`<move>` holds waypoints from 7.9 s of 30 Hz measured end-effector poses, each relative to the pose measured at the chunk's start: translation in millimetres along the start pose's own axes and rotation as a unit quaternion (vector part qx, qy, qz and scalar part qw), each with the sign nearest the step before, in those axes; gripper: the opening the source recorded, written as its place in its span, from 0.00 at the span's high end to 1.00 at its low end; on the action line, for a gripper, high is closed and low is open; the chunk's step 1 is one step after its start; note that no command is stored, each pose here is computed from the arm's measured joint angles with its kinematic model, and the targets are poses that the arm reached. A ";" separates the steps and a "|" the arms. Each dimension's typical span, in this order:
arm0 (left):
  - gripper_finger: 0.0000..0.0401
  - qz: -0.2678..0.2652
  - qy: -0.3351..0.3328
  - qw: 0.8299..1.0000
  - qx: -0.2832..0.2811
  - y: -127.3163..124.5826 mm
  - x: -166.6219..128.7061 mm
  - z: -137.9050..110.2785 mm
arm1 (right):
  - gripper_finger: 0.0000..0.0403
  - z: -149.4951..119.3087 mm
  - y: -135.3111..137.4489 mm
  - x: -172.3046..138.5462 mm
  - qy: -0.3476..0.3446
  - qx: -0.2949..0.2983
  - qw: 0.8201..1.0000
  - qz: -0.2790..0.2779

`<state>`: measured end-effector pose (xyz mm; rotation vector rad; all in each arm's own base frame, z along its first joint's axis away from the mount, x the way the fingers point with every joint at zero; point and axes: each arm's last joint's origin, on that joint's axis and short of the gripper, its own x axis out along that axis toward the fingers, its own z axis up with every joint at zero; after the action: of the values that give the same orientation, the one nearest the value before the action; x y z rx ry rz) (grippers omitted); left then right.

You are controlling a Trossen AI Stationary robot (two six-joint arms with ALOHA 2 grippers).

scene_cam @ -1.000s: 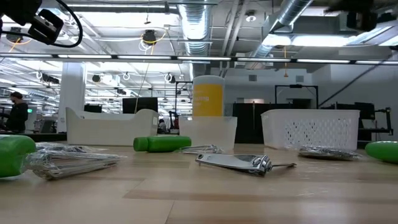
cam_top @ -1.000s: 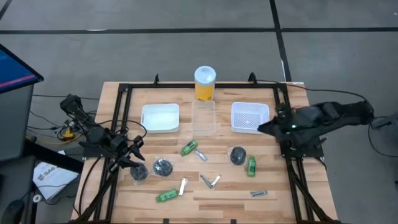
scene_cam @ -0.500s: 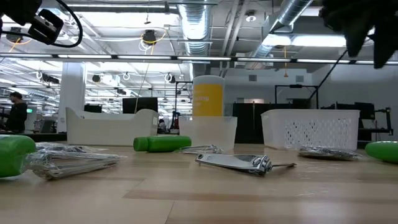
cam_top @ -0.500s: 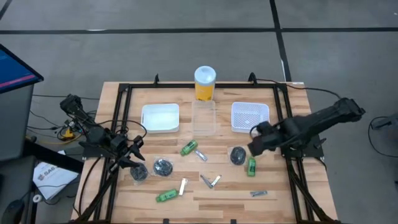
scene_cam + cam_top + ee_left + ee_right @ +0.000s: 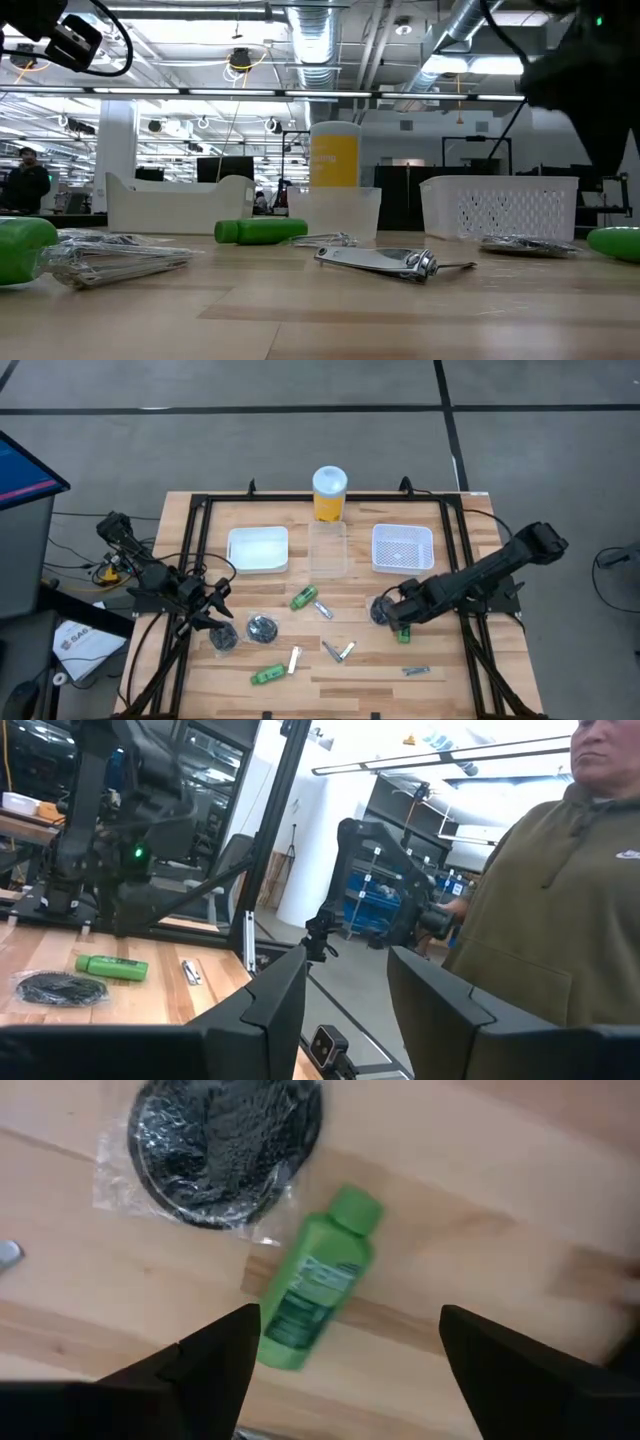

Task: Pick & Place Travel size toiletries
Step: Put the green shampoo into the right white bin, then put the black hairbrush into the left white bin

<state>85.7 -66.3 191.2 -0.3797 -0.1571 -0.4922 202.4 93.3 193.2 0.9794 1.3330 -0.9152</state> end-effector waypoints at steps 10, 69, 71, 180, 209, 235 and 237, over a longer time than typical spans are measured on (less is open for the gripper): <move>0.65 0.000 0.001 1.000 0.000 0.0 0.1 -0.2 | 0.25 -5.8 -4.7 42.1 0.008 0.035 0.998 0.046; 0.65 0.002 0.007 1.000 0.002 0.1 1.5 -1.8 | 0.67 170.3 -65.0 -96.7 -0.172 -0.176 0.968 0.054; 0.65 0.001 0.008 1.000 0.002 0.0 1.6 -1.8 | 0.67 176.4 -64.3 -88.1 -0.150 -0.210 0.966 0.028; 0.65 -0.002 -0.009 1.000 -0.002 -0.8 1.6 1.4 | 0.33 93.6 -35.5 -108.8 -0.097 -0.096 0.986 0.098; 0.65 0.062 -0.344 0.936 -0.036 -3.9 -22.1 62.8 | 0.33 -26.9 1.5 -83.5 -0.103 -0.119 0.950 0.271; 0.24 0.411 0.038 0.906 -0.094 -39.6 133.3 108.2 | 0.33 -17.0 -46.1 -164.8 -0.296 -0.266 0.787 0.472; 0.25 0.426 0.083 0.890 -0.138 -30.6 139.3 91.8 | 0.33 -15.6 -50.9 -166.5 -0.296 -0.265 0.786 0.474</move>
<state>186.9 -115.2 318.2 -0.6342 0.2524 0.3326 142.8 87.3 357.4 0.6751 0.3703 -0.0084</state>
